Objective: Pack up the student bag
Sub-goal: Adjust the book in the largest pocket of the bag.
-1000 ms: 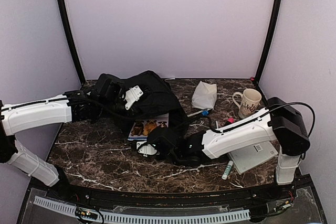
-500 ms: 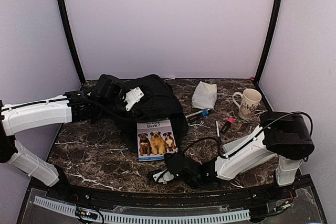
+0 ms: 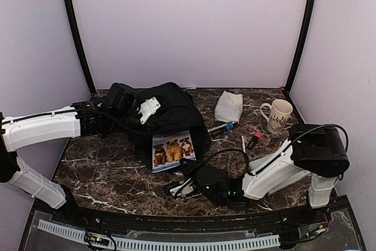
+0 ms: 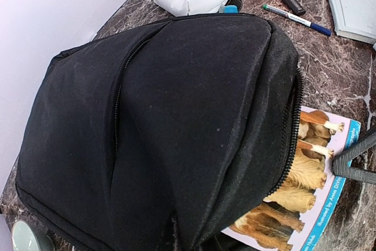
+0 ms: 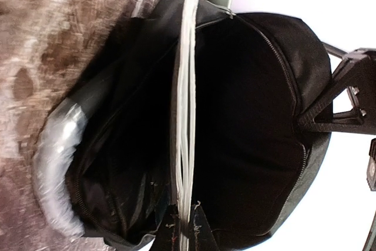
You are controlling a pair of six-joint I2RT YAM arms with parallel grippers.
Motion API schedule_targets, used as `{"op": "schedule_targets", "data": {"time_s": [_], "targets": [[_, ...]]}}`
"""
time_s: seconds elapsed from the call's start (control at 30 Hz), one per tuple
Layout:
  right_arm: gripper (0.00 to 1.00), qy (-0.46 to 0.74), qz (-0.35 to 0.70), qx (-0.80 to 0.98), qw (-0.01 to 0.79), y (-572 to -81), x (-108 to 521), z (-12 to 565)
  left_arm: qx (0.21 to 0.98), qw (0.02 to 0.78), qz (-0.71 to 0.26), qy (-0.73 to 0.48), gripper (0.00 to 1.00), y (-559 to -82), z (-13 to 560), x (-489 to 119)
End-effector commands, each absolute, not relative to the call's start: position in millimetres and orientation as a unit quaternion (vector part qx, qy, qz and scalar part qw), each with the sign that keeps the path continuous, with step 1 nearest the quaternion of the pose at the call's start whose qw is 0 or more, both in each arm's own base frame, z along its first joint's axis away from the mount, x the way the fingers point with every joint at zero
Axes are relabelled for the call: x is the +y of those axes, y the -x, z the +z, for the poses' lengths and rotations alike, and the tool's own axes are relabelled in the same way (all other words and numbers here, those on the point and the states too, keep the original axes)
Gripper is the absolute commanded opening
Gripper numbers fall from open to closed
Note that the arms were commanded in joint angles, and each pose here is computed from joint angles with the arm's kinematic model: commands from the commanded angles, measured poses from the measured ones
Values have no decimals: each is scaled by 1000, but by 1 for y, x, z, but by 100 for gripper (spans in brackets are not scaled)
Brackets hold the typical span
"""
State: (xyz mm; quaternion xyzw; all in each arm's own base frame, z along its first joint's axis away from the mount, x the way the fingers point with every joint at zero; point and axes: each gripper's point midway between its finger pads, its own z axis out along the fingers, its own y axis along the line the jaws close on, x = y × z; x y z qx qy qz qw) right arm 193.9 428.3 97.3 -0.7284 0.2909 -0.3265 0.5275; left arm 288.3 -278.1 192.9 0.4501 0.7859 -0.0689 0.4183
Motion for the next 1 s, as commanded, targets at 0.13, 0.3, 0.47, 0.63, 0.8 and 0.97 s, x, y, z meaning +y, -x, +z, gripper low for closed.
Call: {"op": "schedule_targets", "data": {"time_s": [0.13,0.3,0.47,0.63,0.8,0.97], "targets": [[0,694,-339,305,558,-242,442,121,767,437,-119,-454,0,-282,212,-294],[0,719,-320,287,546,-252,441,100,765,433,-128,-460,0,-279,212,-296],[0,726,-302,240,569,-238,441,100,763,435,-127,-461,0,-278,212,-295],[0,717,-304,199,595,-205,443,119,768,435,-116,-456,0,-284,208,-293],[0,711,-317,178,601,-192,433,129,772,427,-116,-457,0,-285,204,-294],[0,698,-331,184,608,-199,435,146,766,419,-134,-469,0,-280,203,-300]]}}
